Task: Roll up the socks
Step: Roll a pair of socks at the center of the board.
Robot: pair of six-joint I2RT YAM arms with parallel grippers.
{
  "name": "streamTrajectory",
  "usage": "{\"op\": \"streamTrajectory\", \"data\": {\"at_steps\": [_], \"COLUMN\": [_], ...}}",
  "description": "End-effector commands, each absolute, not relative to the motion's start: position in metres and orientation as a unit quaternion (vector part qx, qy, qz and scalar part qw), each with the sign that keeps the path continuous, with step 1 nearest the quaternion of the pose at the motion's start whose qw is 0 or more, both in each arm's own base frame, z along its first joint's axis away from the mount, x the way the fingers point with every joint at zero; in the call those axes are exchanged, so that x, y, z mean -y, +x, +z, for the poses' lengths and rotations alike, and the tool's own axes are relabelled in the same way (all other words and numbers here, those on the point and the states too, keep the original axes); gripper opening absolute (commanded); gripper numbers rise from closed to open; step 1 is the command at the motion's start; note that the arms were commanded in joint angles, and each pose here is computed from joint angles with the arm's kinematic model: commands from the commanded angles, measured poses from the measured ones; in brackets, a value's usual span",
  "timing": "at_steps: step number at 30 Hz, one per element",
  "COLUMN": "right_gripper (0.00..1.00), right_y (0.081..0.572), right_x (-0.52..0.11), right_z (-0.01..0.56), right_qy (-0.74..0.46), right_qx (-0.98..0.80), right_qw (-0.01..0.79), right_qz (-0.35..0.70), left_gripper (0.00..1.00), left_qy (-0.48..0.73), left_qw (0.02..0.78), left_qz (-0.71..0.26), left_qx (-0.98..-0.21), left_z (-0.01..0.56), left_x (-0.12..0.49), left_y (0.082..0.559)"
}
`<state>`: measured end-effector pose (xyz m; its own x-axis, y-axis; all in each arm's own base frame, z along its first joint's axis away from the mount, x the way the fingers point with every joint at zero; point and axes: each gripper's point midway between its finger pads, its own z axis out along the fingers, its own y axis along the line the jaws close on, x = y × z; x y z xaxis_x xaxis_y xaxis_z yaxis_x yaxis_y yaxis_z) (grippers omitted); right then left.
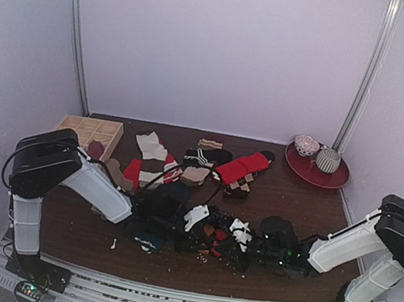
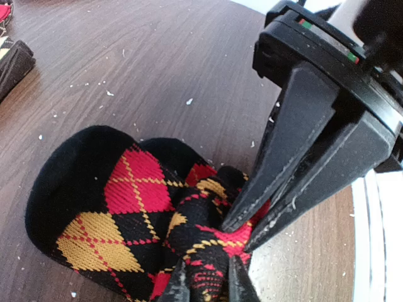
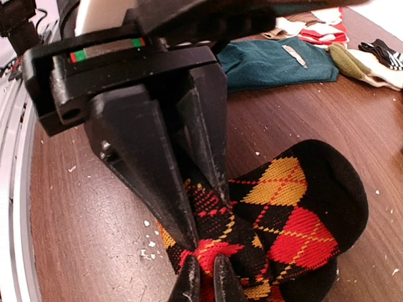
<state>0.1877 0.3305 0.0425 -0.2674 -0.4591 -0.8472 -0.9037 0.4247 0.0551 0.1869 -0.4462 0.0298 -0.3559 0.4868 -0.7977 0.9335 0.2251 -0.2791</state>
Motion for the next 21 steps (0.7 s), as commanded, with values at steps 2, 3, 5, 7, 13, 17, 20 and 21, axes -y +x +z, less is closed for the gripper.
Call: {"op": "streamTrajectory", "data": {"at_steps": [2, 3, 5, 7, 13, 17, 20, 21], "right_gripper": [0.00, 0.00, 0.00, 0.00, 0.00, 0.00, 0.00, 0.00], "right_y": [0.170, 0.170, 0.168, 0.165, 0.154, 0.146, 0.144, 0.144], "right_x": [-0.297, -0.294, -0.289, -0.284, -0.262, -0.259, -0.259, -0.260], "right_z": [-0.002, -0.006, -0.013, -0.019, -0.039, -0.041, -0.044, -0.045], "right_qy": [-0.394, -0.383, -0.360, -0.337, -0.265, -0.217, -0.201, -0.199], "right_qx": [-0.816, -0.826, -0.842, -0.854, -0.892, -0.899, -0.901, -0.901], "right_qw": [0.316, 0.306, 0.285, 0.265, 0.219, 0.197, 0.186, 0.183], "right_qz": [0.279, 0.280, 0.285, 0.293, 0.292, 0.327, 0.337, 0.338], "left_gripper": [0.31, 0.36, 0.49, 0.60, 0.80, 0.79, 0.79, 0.79], "left_qy": [0.501, 0.503, 0.506, 0.504, 0.467, 0.471, 0.494, 0.506], "left_qw": [0.178, 0.191, 0.221, 0.255, 0.399, 0.485, 0.524, 0.525], "left_qz": [-0.241, -0.237, -0.230, -0.219, -0.226, -0.288, -0.322, -0.325], "left_qx": [-0.812, -0.809, -0.801, -0.796, -0.756, -0.678, -0.615, -0.603], "left_z": [-0.050, -0.044, -0.029, -0.013, 0.059, 0.106, 0.126, 0.125], "left_x": [0.381, 0.384, 0.389, 0.392, 0.379, 0.372, 0.378, 0.382], "left_y": [0.173, 0.178, 0.189, 0.199, 0.214, 0.192, 0.177, 0.175]}}
